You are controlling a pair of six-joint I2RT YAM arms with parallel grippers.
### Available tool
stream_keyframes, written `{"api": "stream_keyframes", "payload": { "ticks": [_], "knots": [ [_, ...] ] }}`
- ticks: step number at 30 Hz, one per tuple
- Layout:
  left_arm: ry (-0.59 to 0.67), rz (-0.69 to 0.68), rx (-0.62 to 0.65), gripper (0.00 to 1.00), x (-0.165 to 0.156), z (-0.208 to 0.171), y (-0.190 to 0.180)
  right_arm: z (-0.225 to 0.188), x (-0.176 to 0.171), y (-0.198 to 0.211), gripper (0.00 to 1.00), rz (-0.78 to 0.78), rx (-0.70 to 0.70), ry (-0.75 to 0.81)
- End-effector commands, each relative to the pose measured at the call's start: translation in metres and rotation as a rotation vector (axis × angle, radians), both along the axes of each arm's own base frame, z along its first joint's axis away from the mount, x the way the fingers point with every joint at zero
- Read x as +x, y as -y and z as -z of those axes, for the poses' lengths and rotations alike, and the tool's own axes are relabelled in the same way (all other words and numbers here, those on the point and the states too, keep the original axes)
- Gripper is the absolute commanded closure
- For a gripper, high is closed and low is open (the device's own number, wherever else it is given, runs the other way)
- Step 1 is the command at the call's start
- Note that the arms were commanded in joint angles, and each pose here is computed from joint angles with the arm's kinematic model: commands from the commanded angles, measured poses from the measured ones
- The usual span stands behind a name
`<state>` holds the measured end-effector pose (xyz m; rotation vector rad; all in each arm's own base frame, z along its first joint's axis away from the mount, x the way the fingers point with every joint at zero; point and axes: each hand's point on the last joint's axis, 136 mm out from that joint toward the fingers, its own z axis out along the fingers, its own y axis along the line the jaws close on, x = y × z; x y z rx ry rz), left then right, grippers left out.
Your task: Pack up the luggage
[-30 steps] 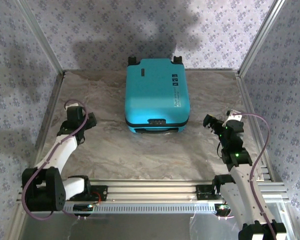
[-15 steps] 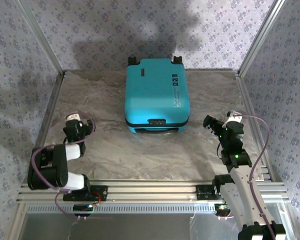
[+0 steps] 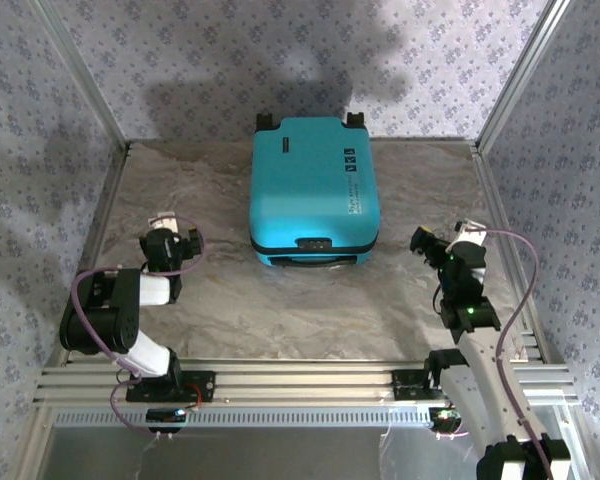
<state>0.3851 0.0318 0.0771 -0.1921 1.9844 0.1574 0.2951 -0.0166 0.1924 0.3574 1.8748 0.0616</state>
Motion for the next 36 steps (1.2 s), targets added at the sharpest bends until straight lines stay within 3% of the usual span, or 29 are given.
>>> {"api": "stream_keyframes", "payload": {
  "ticks": [1,9,21,26,29,36],
  "knots": [
    [0.053,-0.005,0.018,0.00,0.008,-0.015,-0.001,-0.003,0.013,0.002,0.00,-0.030,-0.142,0.063],
    [0.052,-0.003,0.017,0.00,0.007,-0.014,0.000,0.020,0.024,0.008,0.00,-0.017,-0.264,0.065],
    [0.052,-0.003,0.017,0.00,0.008,-0.014,0.000,0.046,0.051,0.027,0.00,0.073,-0.275,0.006],
    [0.052,-0.002,0.016,0.00,0.008,-0.014,0.000,0.100,0.088,0.019,0.00,-0.053,-0.249,-0.065],
    [0.051,0.001,0.019,0.00,0.008,-0.014,0.000,0.106,0.093,-0.010,0.00,-0.218,-0.285,-0.089],
    [0.051,0.002,0.018,0.00,0.008,-0.014,0.000,0.109,0.095,0.005,0.00,-0.147,-0.255,-0.107]
  ]
}}
